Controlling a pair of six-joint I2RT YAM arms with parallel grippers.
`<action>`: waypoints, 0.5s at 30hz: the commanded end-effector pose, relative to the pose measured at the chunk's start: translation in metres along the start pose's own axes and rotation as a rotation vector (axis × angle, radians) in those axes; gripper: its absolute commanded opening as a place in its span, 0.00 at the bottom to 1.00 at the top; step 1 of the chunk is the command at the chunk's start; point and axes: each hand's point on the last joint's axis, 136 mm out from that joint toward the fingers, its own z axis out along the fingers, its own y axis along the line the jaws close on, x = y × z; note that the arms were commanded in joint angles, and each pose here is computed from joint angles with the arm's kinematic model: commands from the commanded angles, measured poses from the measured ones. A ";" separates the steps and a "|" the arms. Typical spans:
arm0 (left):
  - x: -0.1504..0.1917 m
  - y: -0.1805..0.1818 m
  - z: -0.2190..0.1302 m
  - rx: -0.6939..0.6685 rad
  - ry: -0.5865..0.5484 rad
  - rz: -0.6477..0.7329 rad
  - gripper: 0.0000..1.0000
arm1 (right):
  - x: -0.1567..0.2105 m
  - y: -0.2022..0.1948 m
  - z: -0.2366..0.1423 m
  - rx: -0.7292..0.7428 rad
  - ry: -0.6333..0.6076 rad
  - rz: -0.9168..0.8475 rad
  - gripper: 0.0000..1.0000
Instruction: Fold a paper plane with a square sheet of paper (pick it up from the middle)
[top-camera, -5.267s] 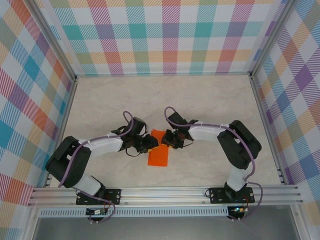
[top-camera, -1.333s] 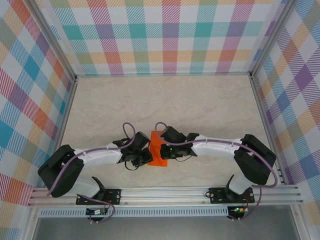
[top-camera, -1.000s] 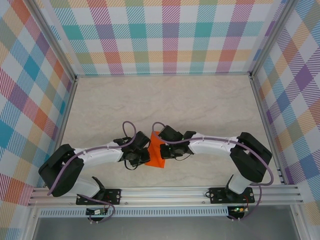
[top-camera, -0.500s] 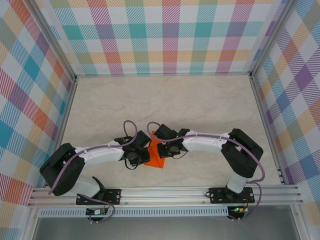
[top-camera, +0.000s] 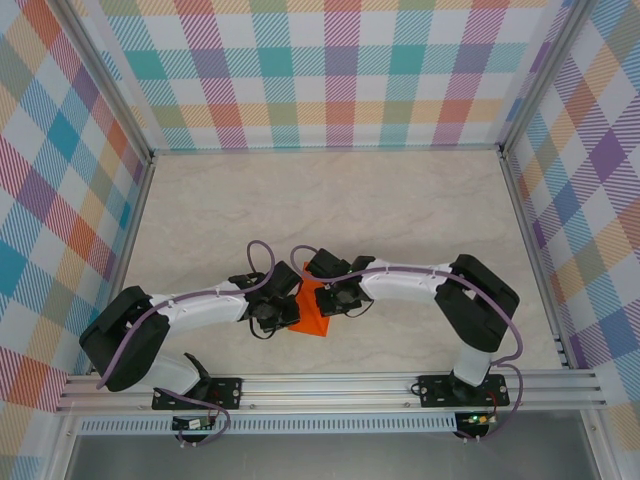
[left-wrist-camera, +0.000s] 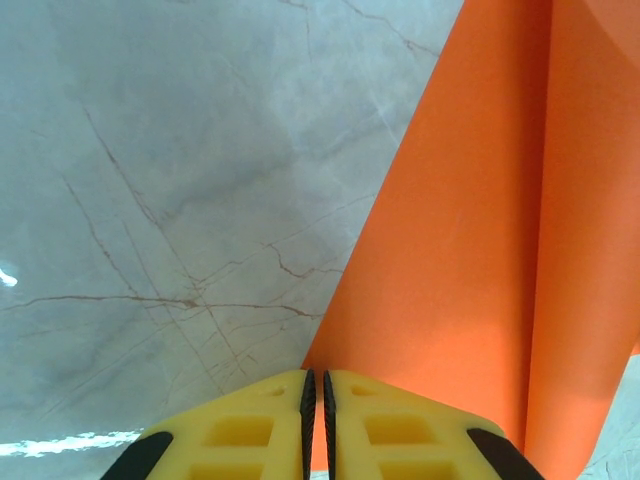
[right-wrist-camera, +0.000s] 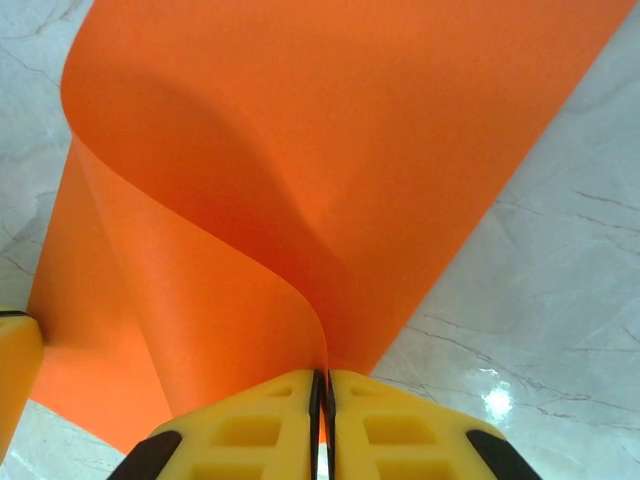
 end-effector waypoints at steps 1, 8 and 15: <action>0.006 0.011 0.000 -0.061 0.012 0.026 0.14 | -0.005 -0.003 0.001 0.028 0.003 -0.021 0.13; 0.005 0.009 -0.001 -0.056 0.013 0.026 0.14 | -0.007 -0.004 0.004 0.046 0.007 -0.028 0.13; 0.006 0.012 -0.001 -0.062 0.011 0.026 0.13 | -0.007 -0.005 0.005 0.053 0.008 -0.028 0.14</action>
